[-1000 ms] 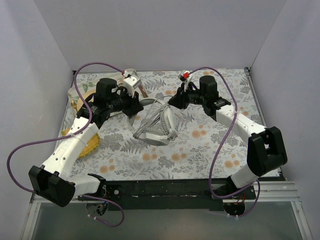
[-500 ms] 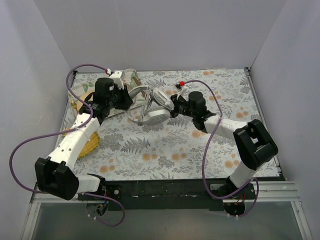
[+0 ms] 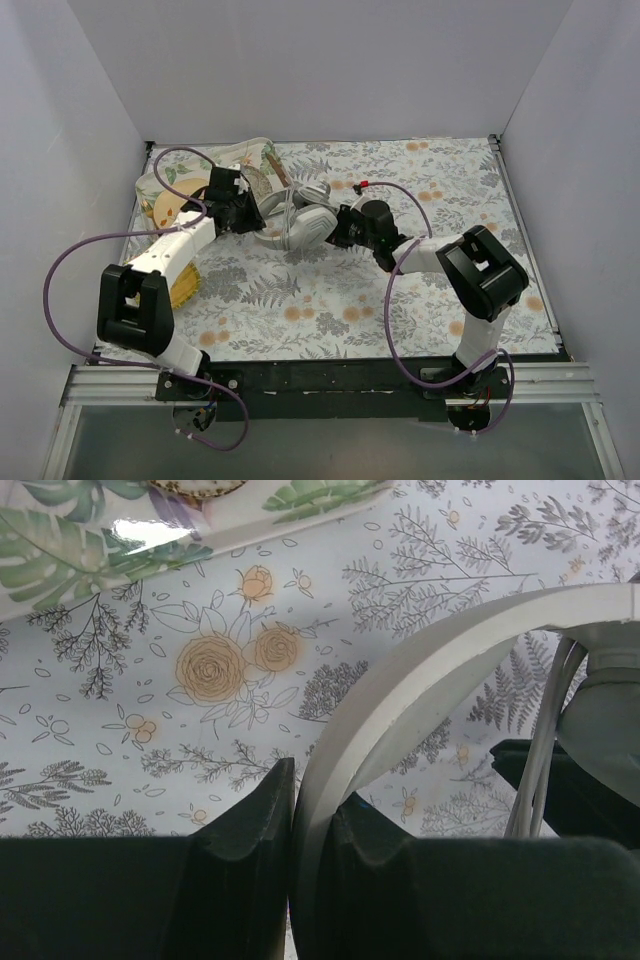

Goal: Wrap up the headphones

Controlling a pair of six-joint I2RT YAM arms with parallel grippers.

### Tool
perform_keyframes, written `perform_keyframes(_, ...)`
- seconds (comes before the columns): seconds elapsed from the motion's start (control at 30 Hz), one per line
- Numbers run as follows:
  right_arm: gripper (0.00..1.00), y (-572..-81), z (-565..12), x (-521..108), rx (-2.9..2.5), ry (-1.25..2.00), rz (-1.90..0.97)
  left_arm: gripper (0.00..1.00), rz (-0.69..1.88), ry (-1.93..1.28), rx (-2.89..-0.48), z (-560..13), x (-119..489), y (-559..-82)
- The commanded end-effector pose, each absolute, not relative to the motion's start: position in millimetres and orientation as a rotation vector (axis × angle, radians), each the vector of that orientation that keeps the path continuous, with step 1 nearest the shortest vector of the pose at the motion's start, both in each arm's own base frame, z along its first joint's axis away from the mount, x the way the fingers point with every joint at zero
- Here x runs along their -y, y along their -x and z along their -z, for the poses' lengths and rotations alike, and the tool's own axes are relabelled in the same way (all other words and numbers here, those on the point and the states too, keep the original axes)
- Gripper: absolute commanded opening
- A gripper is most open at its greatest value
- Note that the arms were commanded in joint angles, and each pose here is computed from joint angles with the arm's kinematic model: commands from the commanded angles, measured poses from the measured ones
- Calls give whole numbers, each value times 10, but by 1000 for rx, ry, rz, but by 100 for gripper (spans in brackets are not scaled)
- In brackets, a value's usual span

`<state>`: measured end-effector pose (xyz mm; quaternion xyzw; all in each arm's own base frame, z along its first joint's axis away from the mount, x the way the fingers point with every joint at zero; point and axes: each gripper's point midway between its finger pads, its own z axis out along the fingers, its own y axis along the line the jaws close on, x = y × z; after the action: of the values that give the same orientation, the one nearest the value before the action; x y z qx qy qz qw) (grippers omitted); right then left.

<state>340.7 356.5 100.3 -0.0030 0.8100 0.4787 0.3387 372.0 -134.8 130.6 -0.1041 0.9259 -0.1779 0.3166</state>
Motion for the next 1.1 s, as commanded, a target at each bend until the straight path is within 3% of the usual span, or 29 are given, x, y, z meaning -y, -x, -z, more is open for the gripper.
perform_keyframes(0.0,21,-3493,-866,-3674,-2139,-82,-1255,0,453,408,-2265,-1452,1254,-4130)
perform_keyframes(0.3,20,-3457,-395,-3514,-2224,-304,-1310,0,341,427,-2385,-810,1241,-4305)
perform_keyframes(0.57,33,-3293,-400,-3387,-2227,-345,-1334,0,313,396,-2436,-585,1411,-4340)
perform_keyframes(0.77,35,-3059,-443,-3139,-2198,-375,-1306,0,311,373,-2469,-507,1462,-4376)
perform_keyframes(1.07,36,-3029,-853,-2656,-2073,-136,-977,0,248,203,-2548,-321,1777,-4465)
